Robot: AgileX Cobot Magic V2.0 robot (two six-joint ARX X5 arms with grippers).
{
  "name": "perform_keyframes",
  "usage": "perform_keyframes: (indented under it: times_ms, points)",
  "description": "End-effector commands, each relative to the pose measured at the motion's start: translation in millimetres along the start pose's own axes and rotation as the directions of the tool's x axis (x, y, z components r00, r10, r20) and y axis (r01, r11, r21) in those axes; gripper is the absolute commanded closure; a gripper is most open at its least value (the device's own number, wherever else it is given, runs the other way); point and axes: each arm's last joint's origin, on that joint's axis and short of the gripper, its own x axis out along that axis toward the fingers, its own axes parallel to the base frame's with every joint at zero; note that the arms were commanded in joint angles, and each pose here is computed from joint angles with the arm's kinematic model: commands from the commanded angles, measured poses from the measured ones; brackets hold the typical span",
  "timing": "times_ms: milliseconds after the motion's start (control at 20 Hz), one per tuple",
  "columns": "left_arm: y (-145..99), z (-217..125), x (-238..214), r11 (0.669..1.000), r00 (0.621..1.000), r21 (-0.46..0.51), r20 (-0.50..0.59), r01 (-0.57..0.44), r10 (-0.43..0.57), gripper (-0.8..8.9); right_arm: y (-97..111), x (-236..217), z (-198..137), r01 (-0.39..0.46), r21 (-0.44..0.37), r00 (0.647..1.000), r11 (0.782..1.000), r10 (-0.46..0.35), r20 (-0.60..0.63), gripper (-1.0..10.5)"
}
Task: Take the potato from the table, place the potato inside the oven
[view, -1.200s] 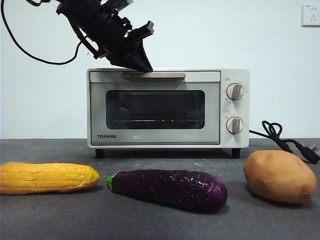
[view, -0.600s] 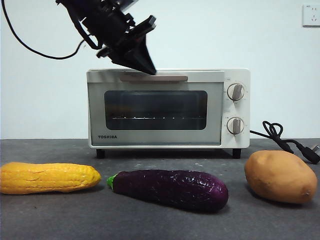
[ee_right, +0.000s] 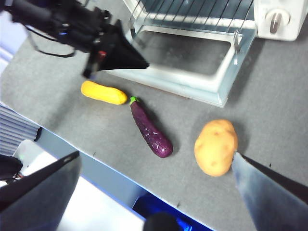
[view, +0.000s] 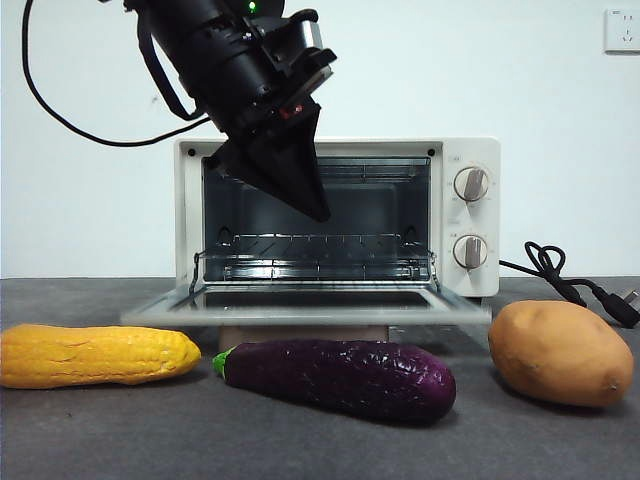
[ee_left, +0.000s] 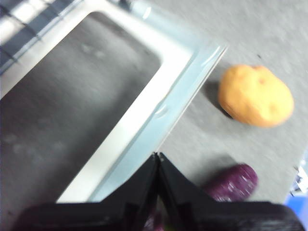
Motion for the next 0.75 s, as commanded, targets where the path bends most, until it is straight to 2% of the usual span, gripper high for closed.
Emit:
perform_keyframes:
  times_ms: [50, 150, 250, 400, 550, 750]
  points:
    - [-6.4, 0.4, -9.1, 1.0, 1.0, 0.021, 0.015, -0.001, 0.001, 8.21, -2.8, 5.1, 3.6, 0.002, 0.016, 1.0, 1.0, -0.002, -0.016, 2.9]
    - [-9.9, 0.7, -20.5, 1.0, 0.999, 0.026, 0.031, -0.009, 0.008, 8.21, -6.1, 10.3, 6.4, 0.009, 0.027, 0.999, 1.0, -0.008, -0.037, 2.9]
    - [-13.9, 0.7, -40.4, 0.999, 0.998, 0.03, 0.068, -0.02, 0.018, 8.21, -11.2, 18.5, 10.1, 0.051, 0.037, 0.996, 0.998, -0.048, -0.072, 2.9]
    - [-27.5, -0.7, -92.2, 0.999, 0.98, 0.017, 0.196, -0.047, 0.042, 8.21, -17.8, 38.3, 15.8, 0.087, 0.043, 0.983, 0.995, -0.078, -0.166, 2.9]
    - [-50.9, -12.9, -156.7, 0.987, 0.925, 0.023, 0.354, -0.158, 0.14, 8.21, -23.5, 63.0, 20.8, 0.131, 0.037, 0.955, 0.991, -0.116, -0.273, 2.9]
    - [-79.9, -49.7, -223.6, 0.97, 0.856, -0.007, 0.468, -0.243, 0.218, 8.21, -31.4, 99.6, 25.9, 0.194, 0.018, 0.907, 0.981, -0.172, -0.385, 2.9]
